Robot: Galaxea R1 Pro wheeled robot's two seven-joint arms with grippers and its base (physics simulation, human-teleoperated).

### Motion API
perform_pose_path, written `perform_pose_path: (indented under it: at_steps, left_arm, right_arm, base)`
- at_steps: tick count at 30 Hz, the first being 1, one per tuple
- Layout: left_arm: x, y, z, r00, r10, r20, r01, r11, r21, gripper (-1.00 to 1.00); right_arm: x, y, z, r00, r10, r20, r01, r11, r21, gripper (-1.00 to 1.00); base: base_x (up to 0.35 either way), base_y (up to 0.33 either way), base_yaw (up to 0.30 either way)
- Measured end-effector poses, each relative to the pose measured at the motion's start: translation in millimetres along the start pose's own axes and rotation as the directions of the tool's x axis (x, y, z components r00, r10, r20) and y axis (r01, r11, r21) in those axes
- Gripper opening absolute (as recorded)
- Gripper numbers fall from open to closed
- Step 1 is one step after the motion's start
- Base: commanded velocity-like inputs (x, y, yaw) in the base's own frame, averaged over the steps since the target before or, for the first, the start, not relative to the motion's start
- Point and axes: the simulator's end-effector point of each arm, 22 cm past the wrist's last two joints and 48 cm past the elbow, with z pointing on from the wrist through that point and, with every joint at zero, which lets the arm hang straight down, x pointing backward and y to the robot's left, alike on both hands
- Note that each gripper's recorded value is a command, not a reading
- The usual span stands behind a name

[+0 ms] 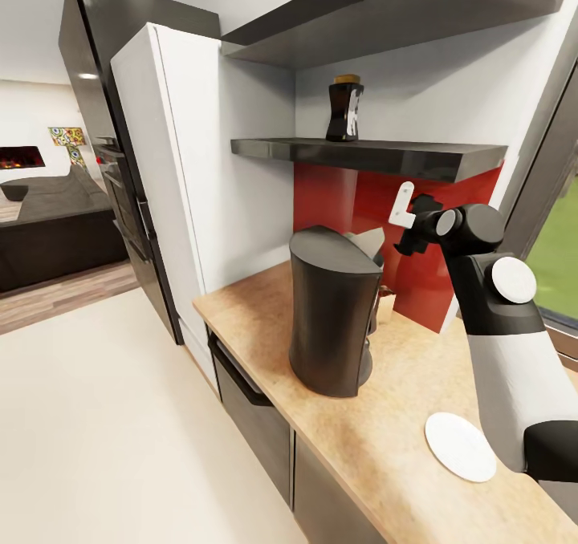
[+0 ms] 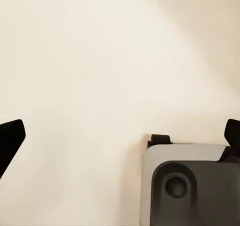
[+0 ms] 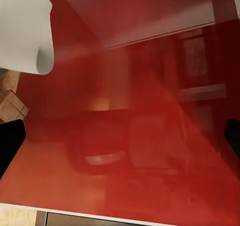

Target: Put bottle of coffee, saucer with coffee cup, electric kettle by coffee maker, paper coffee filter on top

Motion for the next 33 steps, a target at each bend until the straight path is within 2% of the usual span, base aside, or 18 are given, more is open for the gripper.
perform_pose_path:
  at_steps: [8, 17, 26, 33]
  left_arm:
    - [-0.9, -0.2, 0.0, 1.000, 0.000, 0.003, 0.000, 1.000, 0.001, 1.00]
    - [-1.0, -0.3, 0.3, 1.000, 0.001, 0.003, -0.001, 1.000, 0.001, 1.00]
    - [-1.4, 1.1, 0.1, 1.000, 0.001, 0.006, -0.001, 1.000, -0.001, 1.00]
    - [-3.2, 1.0, 0.6, 1.000, 0.000, 0.009, 0.000, 1.000, -0.001, 1.00]
  right_arm:
    - [1.5, -0.5, 0.0, 1.000, -0.001, -0.003, 0.001, 1.000, 0.001, 1.00]
    - [1.7, -0.7, 0.5, 1.000, -0.001, -0.003, 0.001, 1.000, 0.002, 1.00]
    - [1.3, -3.4, 0.1, 1.000, -0.002, -0.002, 0.002, 1.000, 0.015, 1.00]
    - [1.1, -2.5, 1.1, 1.000, -0.005, -0.002, 0.005, 1.000, 0.013, 1.00]
  base:
    - [-0.003, -0.001, 0.000]
    - [-0.190, -0.130, 0.000]
    - [-0.045, -0.022, 0.000]
    - [-0.281, -0.052, 0.000]
